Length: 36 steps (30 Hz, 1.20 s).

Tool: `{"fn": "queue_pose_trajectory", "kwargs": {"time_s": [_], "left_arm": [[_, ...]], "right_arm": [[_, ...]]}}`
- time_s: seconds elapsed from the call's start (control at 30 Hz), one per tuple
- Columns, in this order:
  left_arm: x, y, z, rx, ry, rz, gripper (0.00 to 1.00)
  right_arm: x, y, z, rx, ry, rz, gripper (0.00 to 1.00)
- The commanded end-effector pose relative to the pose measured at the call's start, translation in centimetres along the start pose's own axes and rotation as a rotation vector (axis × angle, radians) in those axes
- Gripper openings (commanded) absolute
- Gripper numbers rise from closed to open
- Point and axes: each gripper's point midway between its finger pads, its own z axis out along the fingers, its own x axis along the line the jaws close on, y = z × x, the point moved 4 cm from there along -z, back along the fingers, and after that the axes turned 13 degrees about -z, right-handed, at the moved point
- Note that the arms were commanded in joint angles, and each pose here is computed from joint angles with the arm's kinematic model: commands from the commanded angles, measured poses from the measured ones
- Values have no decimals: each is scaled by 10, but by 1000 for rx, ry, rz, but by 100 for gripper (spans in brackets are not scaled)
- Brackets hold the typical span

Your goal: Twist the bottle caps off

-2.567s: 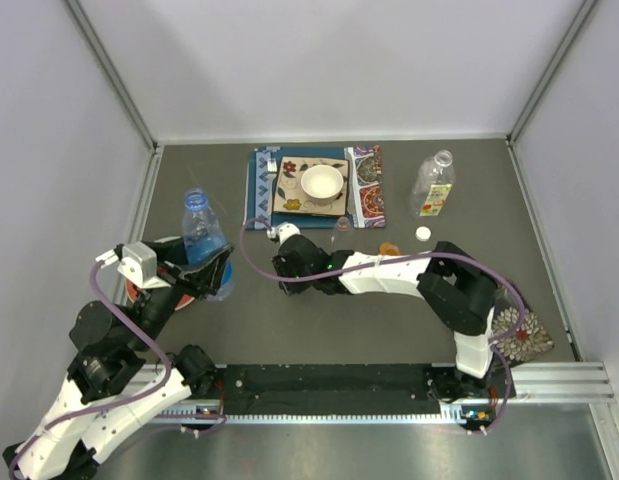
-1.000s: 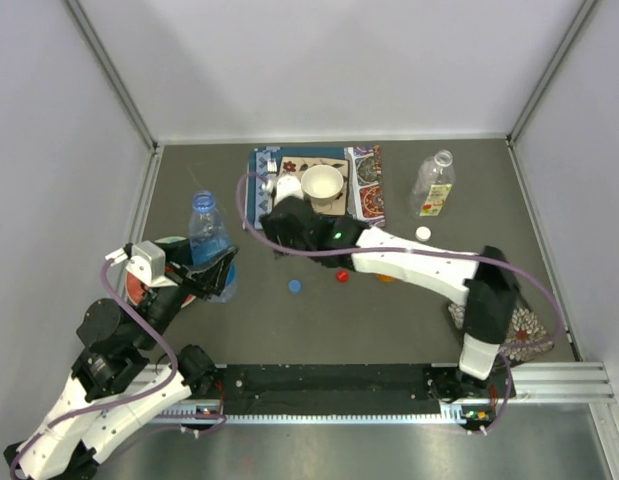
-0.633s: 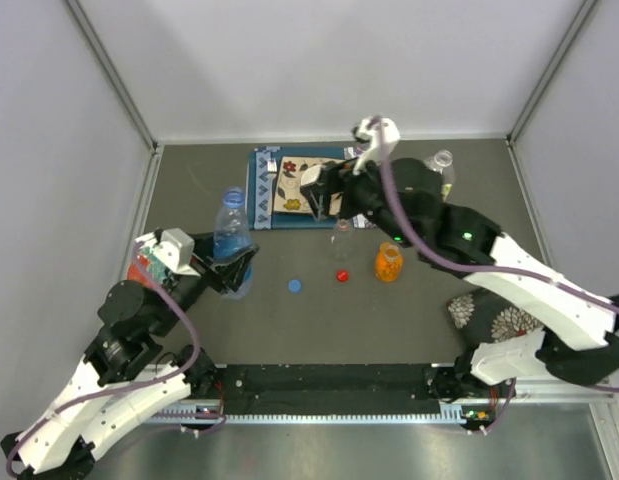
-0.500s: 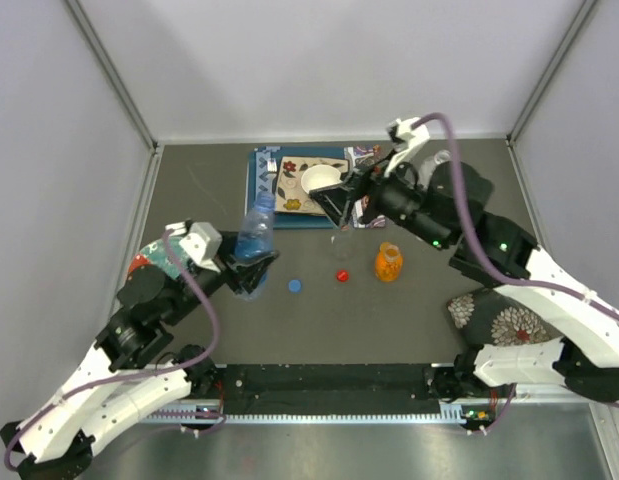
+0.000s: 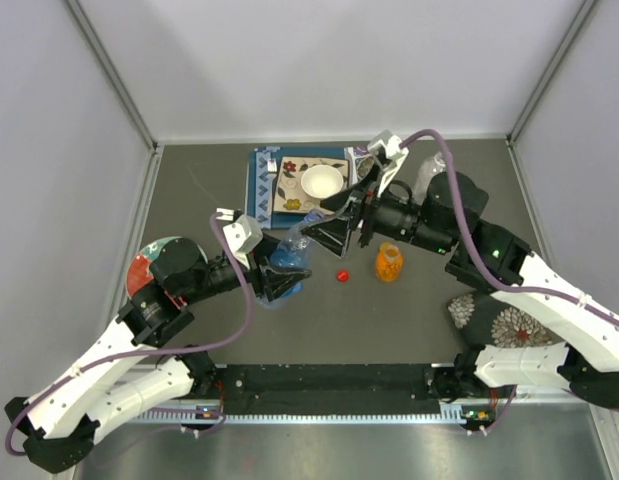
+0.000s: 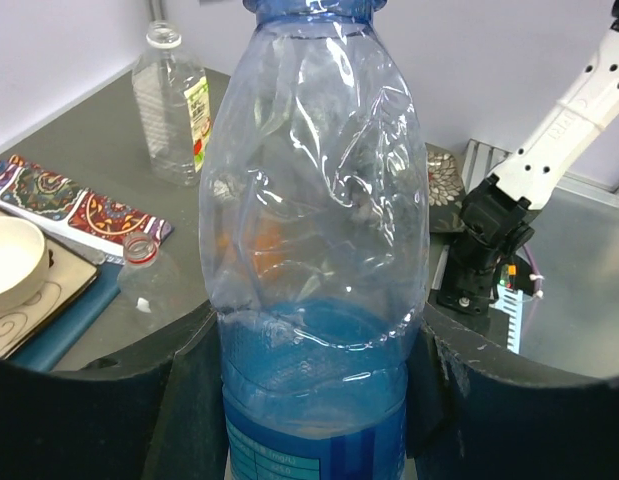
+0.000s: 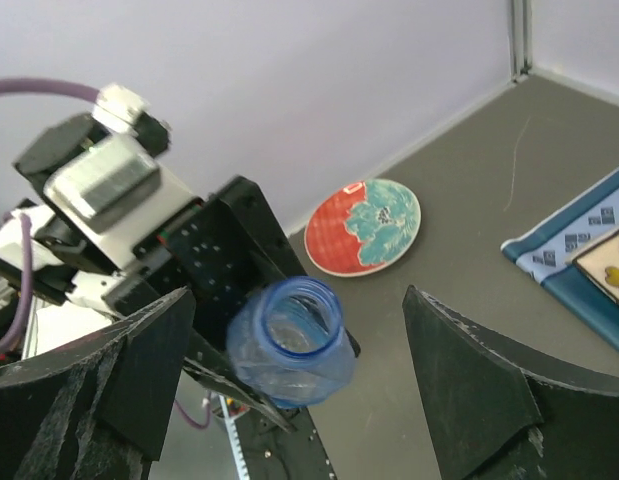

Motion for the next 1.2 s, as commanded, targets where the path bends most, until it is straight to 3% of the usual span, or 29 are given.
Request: {"fn": "queue_pose_trajectory", "kwargs": {"time_s": [0.0, 0.27, 0.53, 0.6, 0.7, 0.77, 0.83, 0.9, 1.07, 1.17], "left_arm": [[-17, 29, -1, -91, -80, 25, 54], [-17, 26, 0, -83, -85, 26, 54], [-16, 25, -1, -86, -77, 30, 56], [-14, 24, -1, -83, -70, 29, 59], [-11, 26, -3, -95, -42, 34, 68], [-5, 29, -4, -110, 14, 35, 75], [1, 32, -11, -107, 79, 49, 89], [18, 35, -21, -113, 224, 64, 99], [59, 41, -72, -218, 639, 39, 99], [68, 32, -101, -260, 773, -13, 99]], "right_arm": [[-6, -9, 6, 15, -17, -14, 84], [-8, -12, 10, 23, -25, -22, 68], [-7, -14, 13, 23, -7, -21, 28], [-6, -16, 13, 27, -3, -17, 14], [-6, -15, 13, 24, -8, -17, 1], [-10, -13, 12, 18, -33, -21, 0], [-16, -8, 10, 3, -80, -38, 0], [-23, -8, 10, 10, -129, -57, 0], [-49, -4, 21, 14, -289, -116, 0], [-66, -11, 38, 35, -375, -155, 0]]}}
